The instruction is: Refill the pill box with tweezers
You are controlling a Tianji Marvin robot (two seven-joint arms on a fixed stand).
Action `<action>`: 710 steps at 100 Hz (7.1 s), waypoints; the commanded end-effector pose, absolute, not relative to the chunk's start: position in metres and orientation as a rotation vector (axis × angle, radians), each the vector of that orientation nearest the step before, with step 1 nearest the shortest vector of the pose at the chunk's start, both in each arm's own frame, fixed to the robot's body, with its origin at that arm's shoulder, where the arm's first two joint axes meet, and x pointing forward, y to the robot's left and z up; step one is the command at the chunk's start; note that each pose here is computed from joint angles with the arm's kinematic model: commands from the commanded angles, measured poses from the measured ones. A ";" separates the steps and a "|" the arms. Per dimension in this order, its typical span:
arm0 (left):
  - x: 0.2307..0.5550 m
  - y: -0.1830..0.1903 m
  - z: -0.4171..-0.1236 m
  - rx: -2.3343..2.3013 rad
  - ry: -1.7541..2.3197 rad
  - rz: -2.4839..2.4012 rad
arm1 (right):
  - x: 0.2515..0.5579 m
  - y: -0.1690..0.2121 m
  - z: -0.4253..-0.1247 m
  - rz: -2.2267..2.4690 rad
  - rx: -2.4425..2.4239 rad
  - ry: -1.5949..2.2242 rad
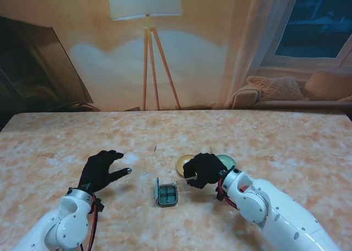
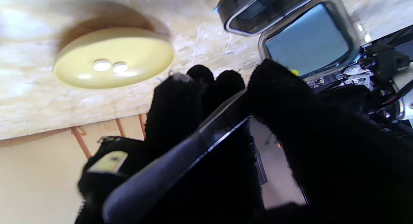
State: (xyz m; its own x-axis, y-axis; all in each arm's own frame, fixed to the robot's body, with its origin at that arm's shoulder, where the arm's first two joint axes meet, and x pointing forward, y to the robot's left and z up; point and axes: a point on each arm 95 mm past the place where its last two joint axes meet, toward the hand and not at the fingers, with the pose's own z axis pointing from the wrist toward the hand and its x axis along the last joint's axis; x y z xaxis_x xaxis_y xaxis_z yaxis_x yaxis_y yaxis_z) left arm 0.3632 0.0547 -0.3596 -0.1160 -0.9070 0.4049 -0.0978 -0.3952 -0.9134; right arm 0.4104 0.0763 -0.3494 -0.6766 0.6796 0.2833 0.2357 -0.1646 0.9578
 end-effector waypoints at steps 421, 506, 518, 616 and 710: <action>0.370 0.047 -0.366 -1.501 1.124 -1.569 | 0.510 -0.031 -0.349 1.277 0.845 1.927; 0.369 0.049 -0.369 -1.510 1.117 -1.576 | 0.500 -0.027 -0.350 1.274 0.831 2.005; 0.369 0.049 -0.369 -1.506 1.116 -1.579 | 0.499 -0.028 -0.348 1.273 0.833 2.005; 0.370 0.052 -0.369 -1.484 1.124 -1.570 | 0.504 -0.029 -0.339 1.243 0.717 1.984; 0.371 0.053 -0.371 -1.485 1.107 -1.586 | 0.502 -0.021 -0.351 1.240 0.713 2.076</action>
